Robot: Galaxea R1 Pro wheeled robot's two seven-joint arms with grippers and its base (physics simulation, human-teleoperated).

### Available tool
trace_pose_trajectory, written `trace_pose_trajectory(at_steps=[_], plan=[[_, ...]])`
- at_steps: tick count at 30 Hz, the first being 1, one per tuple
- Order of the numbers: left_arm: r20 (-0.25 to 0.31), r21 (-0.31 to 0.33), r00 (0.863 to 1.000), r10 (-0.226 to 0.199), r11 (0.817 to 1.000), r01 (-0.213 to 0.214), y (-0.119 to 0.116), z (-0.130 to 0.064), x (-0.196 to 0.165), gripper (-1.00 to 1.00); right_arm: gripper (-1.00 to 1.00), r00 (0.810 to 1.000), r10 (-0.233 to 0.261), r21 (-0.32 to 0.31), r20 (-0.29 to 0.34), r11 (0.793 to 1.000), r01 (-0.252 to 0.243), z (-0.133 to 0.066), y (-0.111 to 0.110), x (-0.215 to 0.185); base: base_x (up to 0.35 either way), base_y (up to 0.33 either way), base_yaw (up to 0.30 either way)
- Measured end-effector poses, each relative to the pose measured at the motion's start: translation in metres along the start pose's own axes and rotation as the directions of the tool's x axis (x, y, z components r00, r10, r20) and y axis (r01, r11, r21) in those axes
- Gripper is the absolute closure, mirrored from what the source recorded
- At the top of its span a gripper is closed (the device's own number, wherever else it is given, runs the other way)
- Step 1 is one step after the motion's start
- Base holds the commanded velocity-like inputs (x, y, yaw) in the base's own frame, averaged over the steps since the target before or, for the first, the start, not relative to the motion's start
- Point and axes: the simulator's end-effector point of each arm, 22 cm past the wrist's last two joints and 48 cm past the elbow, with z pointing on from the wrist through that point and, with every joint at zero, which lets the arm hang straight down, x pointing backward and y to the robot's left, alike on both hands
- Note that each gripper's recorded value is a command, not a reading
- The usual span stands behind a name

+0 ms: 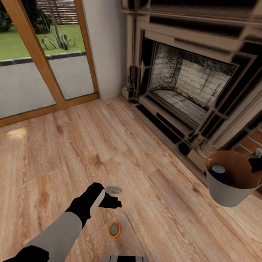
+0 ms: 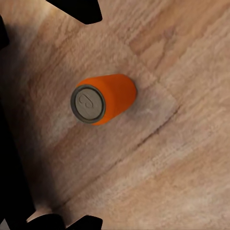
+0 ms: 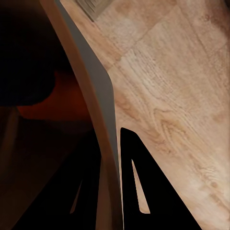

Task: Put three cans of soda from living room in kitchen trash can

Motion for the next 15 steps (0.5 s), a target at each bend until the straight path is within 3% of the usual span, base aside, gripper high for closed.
trace_pose_trajectory(at_steps=[15], plan=[[-0.023, 0.001, 1.0, -0.006, 1.0, 0.006, 0.01, 0.043, 0.015, -1.0, 1.0, 1.0, -0.004, 0.003, -0.022, 1.0, 0.004, 0.046, 0.008, 0.011, 0.0, 0.0, 0.0]])
